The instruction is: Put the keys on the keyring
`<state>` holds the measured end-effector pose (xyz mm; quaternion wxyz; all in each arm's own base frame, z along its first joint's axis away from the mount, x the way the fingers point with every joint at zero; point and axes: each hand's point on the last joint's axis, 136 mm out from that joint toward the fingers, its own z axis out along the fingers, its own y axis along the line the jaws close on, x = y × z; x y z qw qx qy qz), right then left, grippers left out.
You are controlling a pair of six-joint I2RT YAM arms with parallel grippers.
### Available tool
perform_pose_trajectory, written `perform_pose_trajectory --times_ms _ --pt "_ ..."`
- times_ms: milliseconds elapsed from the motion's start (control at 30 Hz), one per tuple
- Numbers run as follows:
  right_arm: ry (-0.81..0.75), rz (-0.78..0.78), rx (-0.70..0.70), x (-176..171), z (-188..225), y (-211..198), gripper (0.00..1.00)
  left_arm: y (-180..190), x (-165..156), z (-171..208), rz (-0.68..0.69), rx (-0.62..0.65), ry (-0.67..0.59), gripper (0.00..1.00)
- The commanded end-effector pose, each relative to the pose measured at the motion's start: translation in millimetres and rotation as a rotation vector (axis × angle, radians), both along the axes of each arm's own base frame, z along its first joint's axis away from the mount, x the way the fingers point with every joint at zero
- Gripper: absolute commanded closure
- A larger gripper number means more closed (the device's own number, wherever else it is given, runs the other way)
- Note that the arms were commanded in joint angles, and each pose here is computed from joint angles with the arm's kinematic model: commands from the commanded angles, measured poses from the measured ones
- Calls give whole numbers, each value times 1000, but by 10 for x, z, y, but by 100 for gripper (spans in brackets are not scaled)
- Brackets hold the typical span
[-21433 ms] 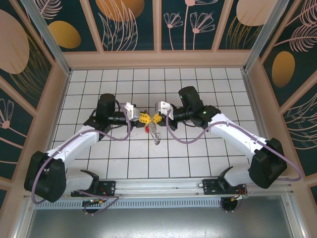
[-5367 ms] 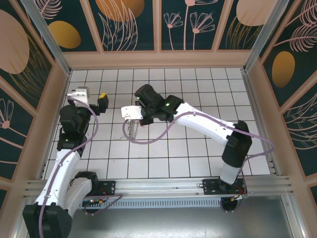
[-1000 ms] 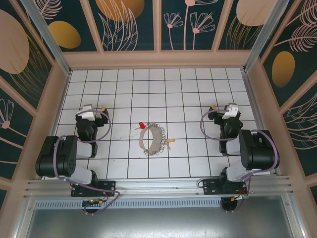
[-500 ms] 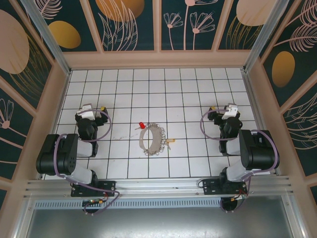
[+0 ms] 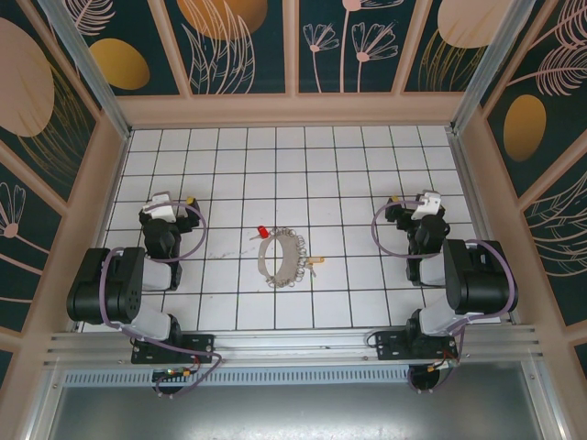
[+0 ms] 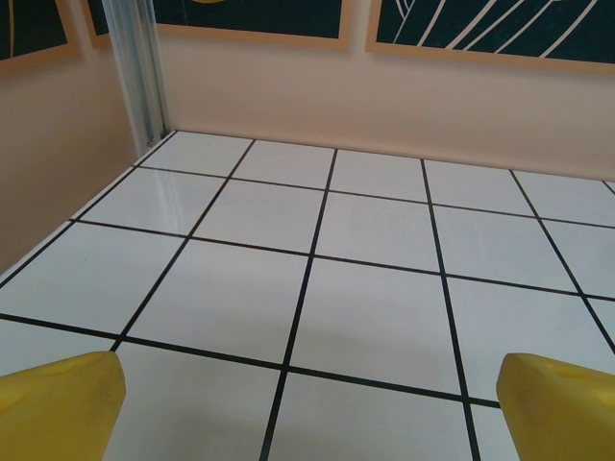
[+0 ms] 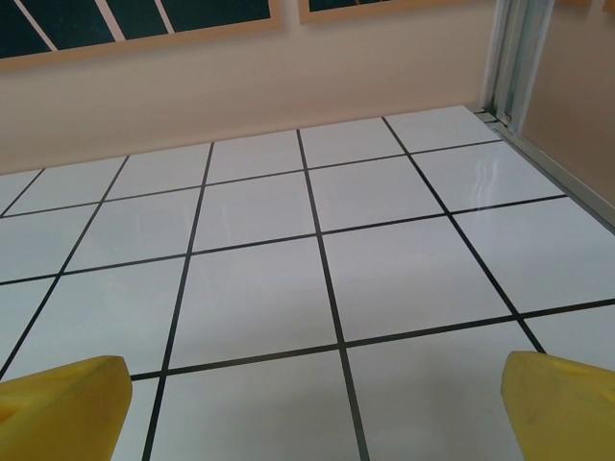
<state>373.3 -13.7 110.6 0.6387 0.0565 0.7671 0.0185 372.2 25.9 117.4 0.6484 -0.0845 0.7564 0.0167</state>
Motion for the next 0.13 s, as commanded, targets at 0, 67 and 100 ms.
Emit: perform_pose_trajectory --times_ms 0,67,100 --pt "-35 9 11 40 98 10 1 5 18 188 7 8 -71 1" --pt "-36 11 10 40 100 19 1 4 14 195 6 9 -73 1" --pt "-36 11 9 39 100 17 1 4 14 197 6 9 -74 1"
